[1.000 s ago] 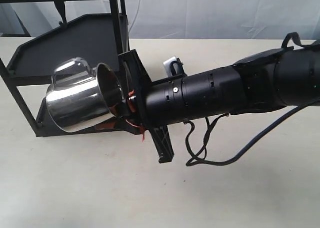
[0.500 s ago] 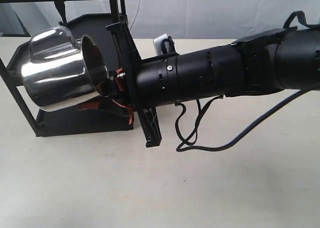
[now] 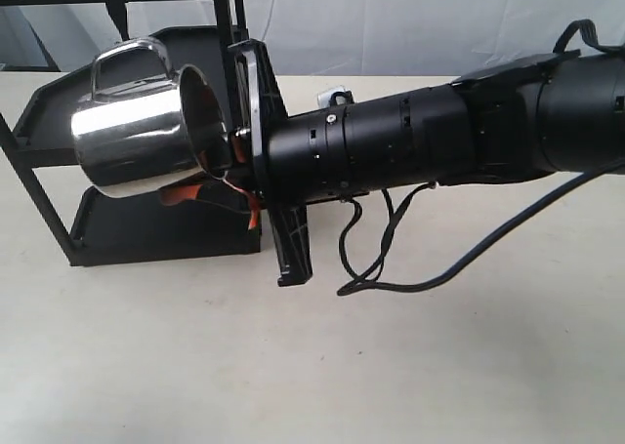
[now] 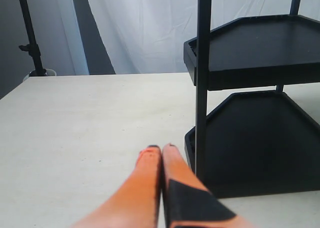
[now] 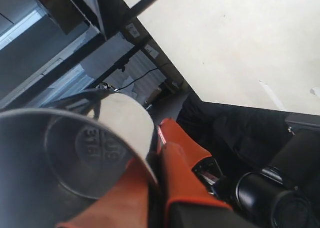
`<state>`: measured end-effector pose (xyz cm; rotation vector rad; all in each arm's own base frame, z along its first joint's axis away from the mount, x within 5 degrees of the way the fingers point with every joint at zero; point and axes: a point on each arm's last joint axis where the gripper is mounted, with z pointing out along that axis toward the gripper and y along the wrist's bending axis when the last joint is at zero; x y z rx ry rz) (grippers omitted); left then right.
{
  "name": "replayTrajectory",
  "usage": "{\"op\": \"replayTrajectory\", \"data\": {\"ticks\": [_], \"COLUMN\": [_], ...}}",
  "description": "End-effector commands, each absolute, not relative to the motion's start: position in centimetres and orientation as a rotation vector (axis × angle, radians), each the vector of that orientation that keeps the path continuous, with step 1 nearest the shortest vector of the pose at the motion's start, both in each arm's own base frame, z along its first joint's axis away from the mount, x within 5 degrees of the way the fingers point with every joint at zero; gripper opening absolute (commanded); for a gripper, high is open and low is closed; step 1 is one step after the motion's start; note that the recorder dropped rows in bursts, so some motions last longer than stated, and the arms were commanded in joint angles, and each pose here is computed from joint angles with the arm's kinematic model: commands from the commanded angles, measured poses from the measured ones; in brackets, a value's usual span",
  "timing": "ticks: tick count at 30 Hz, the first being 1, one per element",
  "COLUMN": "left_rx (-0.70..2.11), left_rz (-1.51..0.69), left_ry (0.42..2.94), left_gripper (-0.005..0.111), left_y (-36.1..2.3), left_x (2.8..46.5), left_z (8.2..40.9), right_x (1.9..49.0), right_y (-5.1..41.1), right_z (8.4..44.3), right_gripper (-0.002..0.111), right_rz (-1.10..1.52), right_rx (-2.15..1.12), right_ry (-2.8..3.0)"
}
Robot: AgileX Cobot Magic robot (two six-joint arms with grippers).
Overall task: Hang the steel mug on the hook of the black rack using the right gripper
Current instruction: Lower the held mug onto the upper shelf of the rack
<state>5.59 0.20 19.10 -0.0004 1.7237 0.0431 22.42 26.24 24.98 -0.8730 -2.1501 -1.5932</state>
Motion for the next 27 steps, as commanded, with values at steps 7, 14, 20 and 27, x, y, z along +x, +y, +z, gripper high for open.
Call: {"op": "replayTrajectory", "data": {"ticks": [7, 14, 20, 27], "left_rx": [-0.002, -0.002, -0.002, -0.002], "left_rz": [0.040, 0.040, 0.040, 0.040], "left_ry": [1.714, 1.714, 1.714, 1.714], "left_gripper": [0.001, 0.001, 0.001, 0.001], "left_y": [0.2, 0.2, 0.2, 0.2], "left_x": [5.6, 5.6, 5.6, 5.6], "left_z": [19.2, 19.2, 19.2, 19.2], "right_x": [24.4, 25.2, 25.7, 26.0], "right_y": [30.4, 30.1, 29.9, 29.8], "right_z": [26.1, 25.6, 25.2, 24.9], "right_gripper": [-0.001, -0.001, -0.001, -0.001], "right_rz": [-1.632, -1.619, -1.607, -1.578], "right_rx": [-0.833, -0.887, -0.925, -0.988], "right_ry": [-2.104, -2.090, -2.078, -2.050]}}
